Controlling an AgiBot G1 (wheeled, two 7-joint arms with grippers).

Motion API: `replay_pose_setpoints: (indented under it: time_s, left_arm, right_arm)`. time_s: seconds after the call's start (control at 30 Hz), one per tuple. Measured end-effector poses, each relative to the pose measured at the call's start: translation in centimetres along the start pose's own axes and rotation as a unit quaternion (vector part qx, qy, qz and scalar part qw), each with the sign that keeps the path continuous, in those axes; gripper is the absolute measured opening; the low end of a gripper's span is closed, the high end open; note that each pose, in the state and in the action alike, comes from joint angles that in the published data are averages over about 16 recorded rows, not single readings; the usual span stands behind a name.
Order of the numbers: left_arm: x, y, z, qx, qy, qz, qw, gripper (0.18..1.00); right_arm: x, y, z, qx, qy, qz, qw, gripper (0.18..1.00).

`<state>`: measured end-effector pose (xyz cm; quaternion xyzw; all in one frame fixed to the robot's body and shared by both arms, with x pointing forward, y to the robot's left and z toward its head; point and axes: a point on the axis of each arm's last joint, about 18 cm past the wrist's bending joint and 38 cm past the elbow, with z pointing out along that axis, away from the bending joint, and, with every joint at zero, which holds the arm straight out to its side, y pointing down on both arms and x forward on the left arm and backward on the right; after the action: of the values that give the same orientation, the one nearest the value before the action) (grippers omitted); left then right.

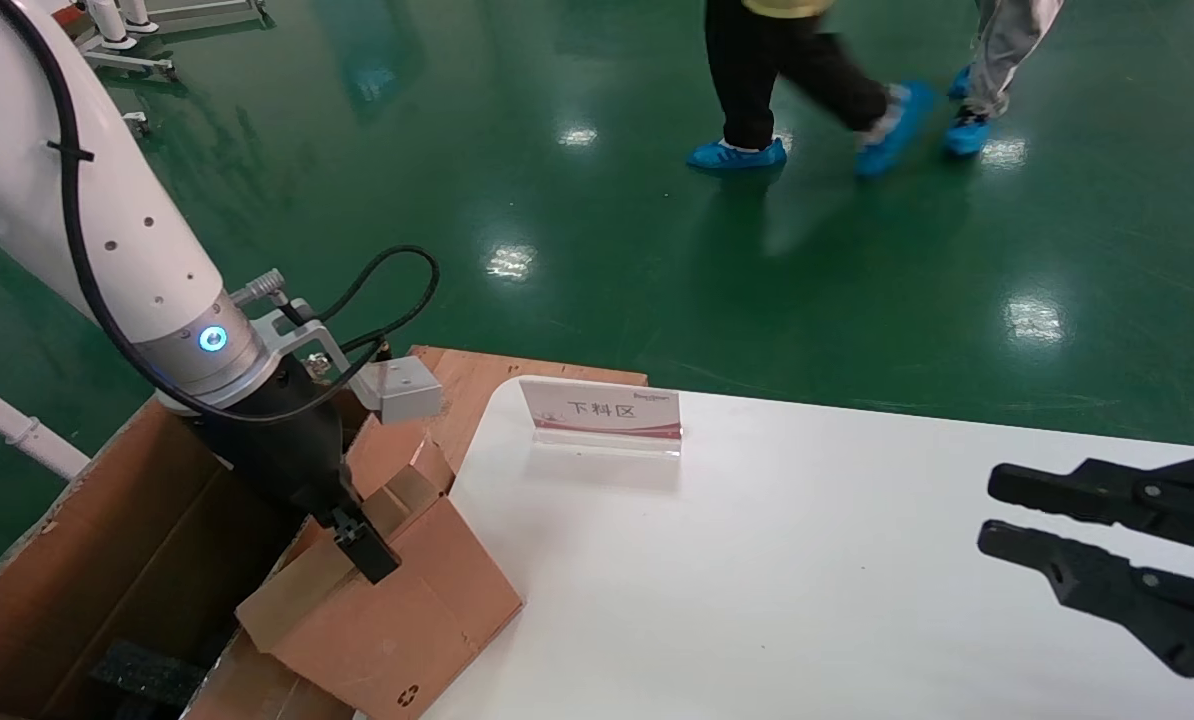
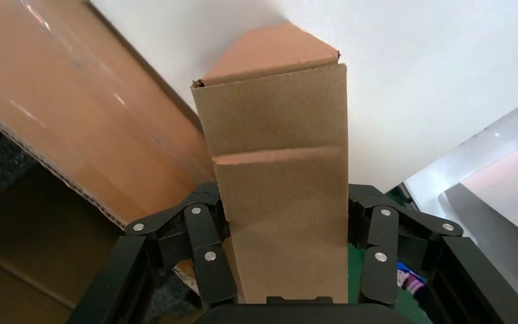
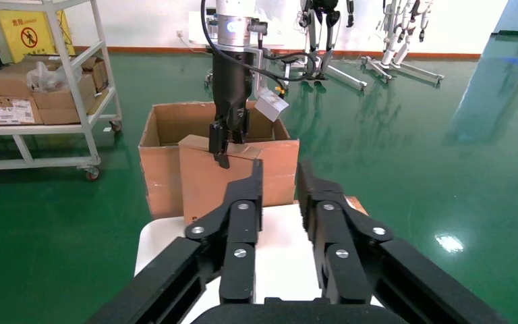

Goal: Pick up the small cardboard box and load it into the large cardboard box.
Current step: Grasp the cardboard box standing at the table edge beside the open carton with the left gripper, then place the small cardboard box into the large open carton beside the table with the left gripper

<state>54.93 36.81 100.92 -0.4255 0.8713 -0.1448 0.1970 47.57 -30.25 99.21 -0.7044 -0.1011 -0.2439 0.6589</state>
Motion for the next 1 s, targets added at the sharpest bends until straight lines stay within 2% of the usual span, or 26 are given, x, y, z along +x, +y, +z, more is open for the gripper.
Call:
replay_pose_setpoints:
  time_s: [0.27, 0.63, 0.8, 1.0]
  left_arm:
    - [-0.6, -1.1, -6.0, 0.081, -0.036, 0.02, 0.9959, 0.371]
    - [-2.4, -0.3, -16.4, 0.176, -0.129, 0.026, 0.9756, 0.361]
    - [-3.7, 1.4, -19.4, 0.184, -0.17, 0.011, 0.9679, 0.353]
    - [-5.7, 4.0, -20.4, 0.151, -0.204, -0.021, 0.9669, 0.34]
  right_arm:
    - [0.0, 0.0, 0.0, 0.0, 0.0, 0.0, 1.0, 0.274]
    - [0.0, 0.0, 0.0, 0.0, 0.0, 0.0, 1.0, 0.2]
    - [0.0, 0.0, 0.0, 0.0, 0.0, 0.0, 1.0, 0.192]
    - [0.0, 0.0, 0.0, 0.0, 0.0, 0.0, 1.0, 0.191]
